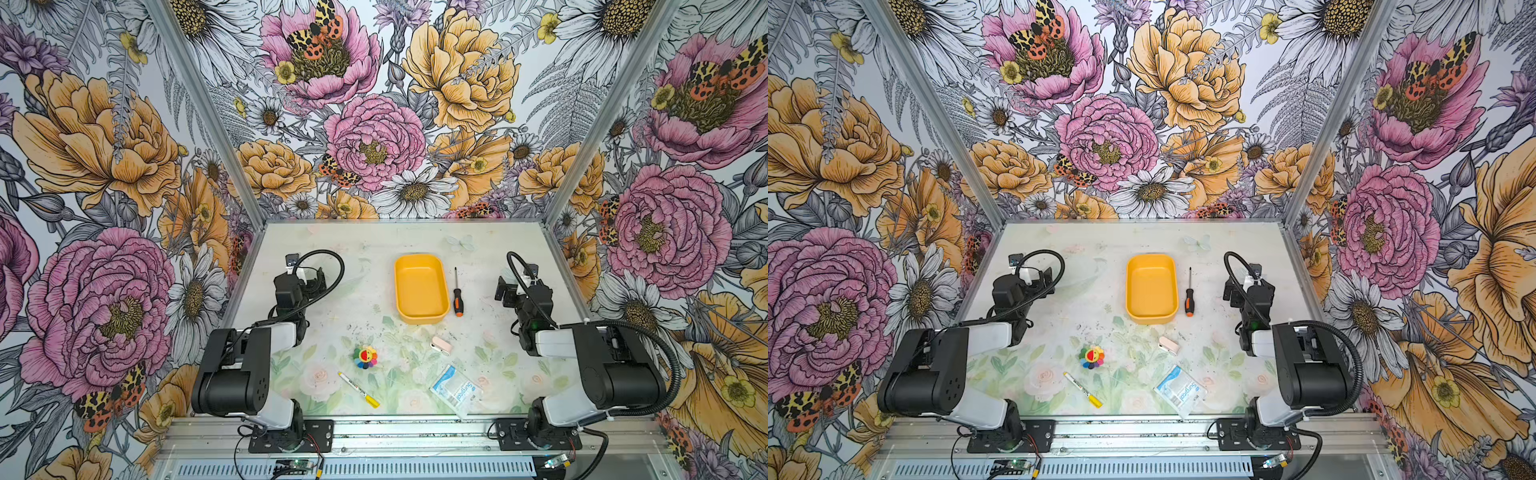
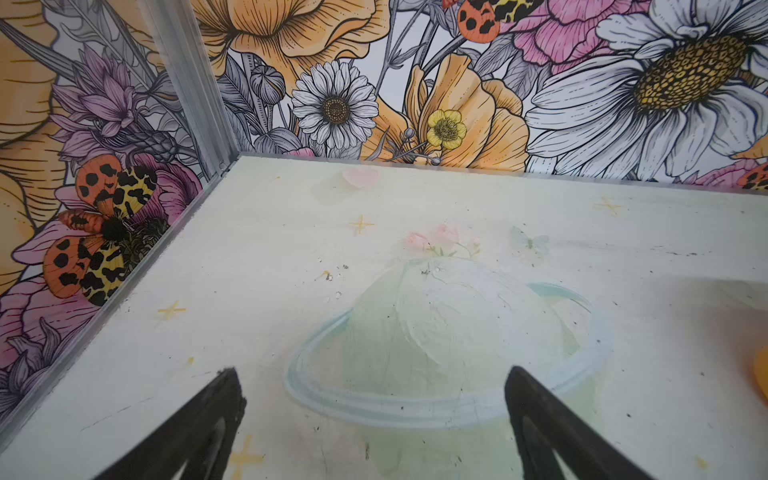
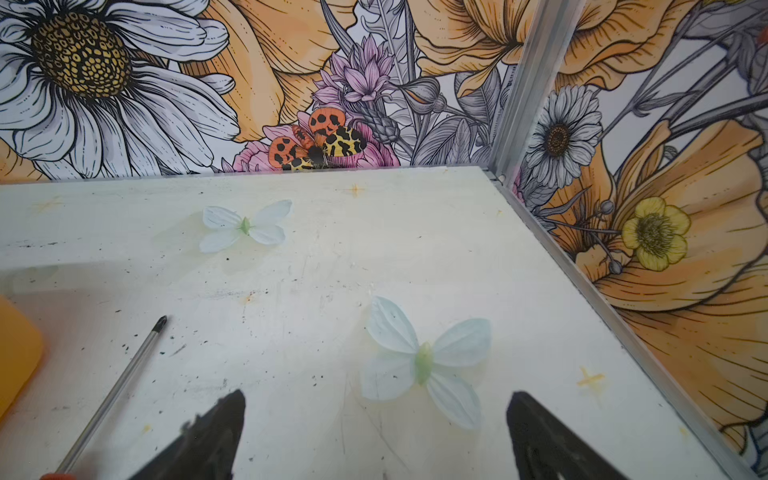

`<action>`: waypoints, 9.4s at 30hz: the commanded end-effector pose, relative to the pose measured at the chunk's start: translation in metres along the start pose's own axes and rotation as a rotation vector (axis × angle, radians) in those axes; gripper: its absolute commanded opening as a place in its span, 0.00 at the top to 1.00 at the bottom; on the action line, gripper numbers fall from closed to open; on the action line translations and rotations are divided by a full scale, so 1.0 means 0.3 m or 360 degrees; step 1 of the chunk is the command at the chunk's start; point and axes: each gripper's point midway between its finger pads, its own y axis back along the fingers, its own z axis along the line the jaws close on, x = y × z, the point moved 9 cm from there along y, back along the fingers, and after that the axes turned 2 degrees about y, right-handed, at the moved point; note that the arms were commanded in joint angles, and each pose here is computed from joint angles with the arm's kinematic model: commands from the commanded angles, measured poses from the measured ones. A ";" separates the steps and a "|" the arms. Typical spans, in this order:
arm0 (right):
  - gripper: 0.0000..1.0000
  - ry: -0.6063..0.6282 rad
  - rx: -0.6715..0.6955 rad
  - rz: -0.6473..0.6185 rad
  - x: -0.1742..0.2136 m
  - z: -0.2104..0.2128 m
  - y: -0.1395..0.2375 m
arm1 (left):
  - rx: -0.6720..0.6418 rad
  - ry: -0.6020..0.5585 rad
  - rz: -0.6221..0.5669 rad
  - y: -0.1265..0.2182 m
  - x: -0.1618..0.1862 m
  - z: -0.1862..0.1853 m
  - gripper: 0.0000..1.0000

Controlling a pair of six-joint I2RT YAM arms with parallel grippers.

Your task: Put the screwdriver in the bin

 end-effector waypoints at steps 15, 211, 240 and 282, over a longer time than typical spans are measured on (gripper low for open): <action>0.04 -0.0006 0.0052 -0.0043 -0.035 -0.002 -0.009 | 0.0040 -0.0065 0.0263 -0.060 -0.066 -0.036 0.01; 0.42 0.0342 -0.0381 0.0830 -0.446 0.434 0.233 | 0.0923 0.0297 0.0777 0.059 -0.143 -0.275 0.01; 0.42 -0.0103 0.0101 -0.0048 -0.095 -0.065 0.187 | 0.0114 0.0055 -0.0485 0.428 -0.157 -0.043 0.01; 0.43 -0.0030 0.0130 -0.0069 -0.021 -0.009 0.003 | 0.0227 0.0117 -0.0239 0.085 0.023 0.064 0.01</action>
